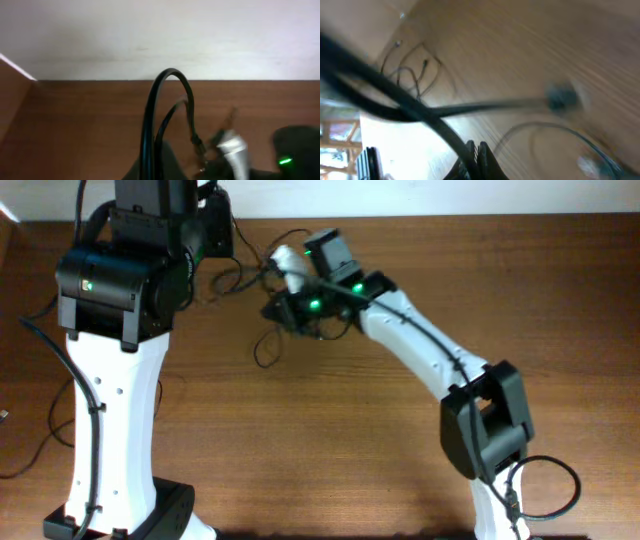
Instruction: Untangle cables
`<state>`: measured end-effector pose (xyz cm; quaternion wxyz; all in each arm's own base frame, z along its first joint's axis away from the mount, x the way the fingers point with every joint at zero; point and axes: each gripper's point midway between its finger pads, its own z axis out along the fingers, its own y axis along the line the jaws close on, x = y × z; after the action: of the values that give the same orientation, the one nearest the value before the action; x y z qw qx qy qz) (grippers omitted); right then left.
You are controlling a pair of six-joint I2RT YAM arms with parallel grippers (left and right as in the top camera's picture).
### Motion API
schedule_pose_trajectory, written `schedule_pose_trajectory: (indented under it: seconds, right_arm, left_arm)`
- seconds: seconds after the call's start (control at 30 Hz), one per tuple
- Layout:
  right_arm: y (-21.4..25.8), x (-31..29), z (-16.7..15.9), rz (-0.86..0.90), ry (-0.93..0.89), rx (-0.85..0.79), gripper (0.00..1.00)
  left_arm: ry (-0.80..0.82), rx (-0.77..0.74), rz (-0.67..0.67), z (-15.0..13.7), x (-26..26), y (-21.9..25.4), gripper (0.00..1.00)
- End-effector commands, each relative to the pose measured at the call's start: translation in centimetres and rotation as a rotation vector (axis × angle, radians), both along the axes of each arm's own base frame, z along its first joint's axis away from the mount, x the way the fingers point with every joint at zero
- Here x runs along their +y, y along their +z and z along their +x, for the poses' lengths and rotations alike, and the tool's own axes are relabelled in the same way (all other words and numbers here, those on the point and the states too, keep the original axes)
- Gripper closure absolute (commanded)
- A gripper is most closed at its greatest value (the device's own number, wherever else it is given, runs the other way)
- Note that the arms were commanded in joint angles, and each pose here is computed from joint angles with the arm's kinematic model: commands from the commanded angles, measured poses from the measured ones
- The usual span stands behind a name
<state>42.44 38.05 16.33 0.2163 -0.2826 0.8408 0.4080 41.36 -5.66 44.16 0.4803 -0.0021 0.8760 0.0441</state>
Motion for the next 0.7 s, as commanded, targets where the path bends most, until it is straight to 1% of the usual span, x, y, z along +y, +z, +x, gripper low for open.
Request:
schedule_pose_trajectory:
  seconds: [0.0, 0.03, 0.13, 0.17, 0.27, 0.33, 0.4, 0.5, 0.57, 0.67]
  right_arm:
    - [0.2, -6.4, 2.5, -0.011, -0.122, 0.103, 0.96]
    - [-0.5, -8.5, 3.0, -0.037, -0.163, 0.141, 0.96]
    - [-2.0, -13.0, 3.1, -0.107, -0.184, 0.184, 0.96]
    - [-3.1, -15.5, 3.1, -0.17, -0.24, 0.229, 0.96]
    - [-5.3, -19.9, 2.1, -0.319, -0.329, 0.324, 0.96]
    - [-5.8, -21.1, 0.9, -0.363, -0.3, 0.348, 0.96]
    - [-6.4, -22.4, 0.0, -0.431, -0.315, 0.384, 0.96]
    - [-6.8, -23.0, -0.7, -0.475, -0.321, 0.408, 0.96]
    - [-6.8, -23.0, -0.9, -0.479, -0.32, 0.413, 0.96]
    - [-6.8, -23.0, -0.9, -0.478, -0.32, 0.413, 0.96]
  left_arm:
    - [0.119, -0.039, 0.051, -0.1, 2.3, 1.0, 1.0]
    - [0.123, -0.04, 0.053, -0.1, 2.4, 1.0, 1.0]
    - [0.124, -0.052, 0.049, 0.1, 2.3, 1.2, 1.0]
    - [0.124, -0.061, 0.046, 0.2, 2.3, 1.4, 1.0]
    - [0.124, -0.074, 0.042, 0.4, 2.3, 1.7, 1.0]
    - [0.124, -0.081, 0.042, 0.4, 2.3, 1.8, 1.0]
    - [0.136, -0.09, 0.058, 0.5, 2.6, 2.1, 1.0]
    - [0.179, -0.094, 0.075, 0.6, 4.0, 2.2, 1.0]
    - [0.244, -0.077, 0.081, 1.1, 6.8, 1.6, 1.0]
    - [0.285, -0.039, 0.058, 2.2, 9.8, 0.1, 1.0]
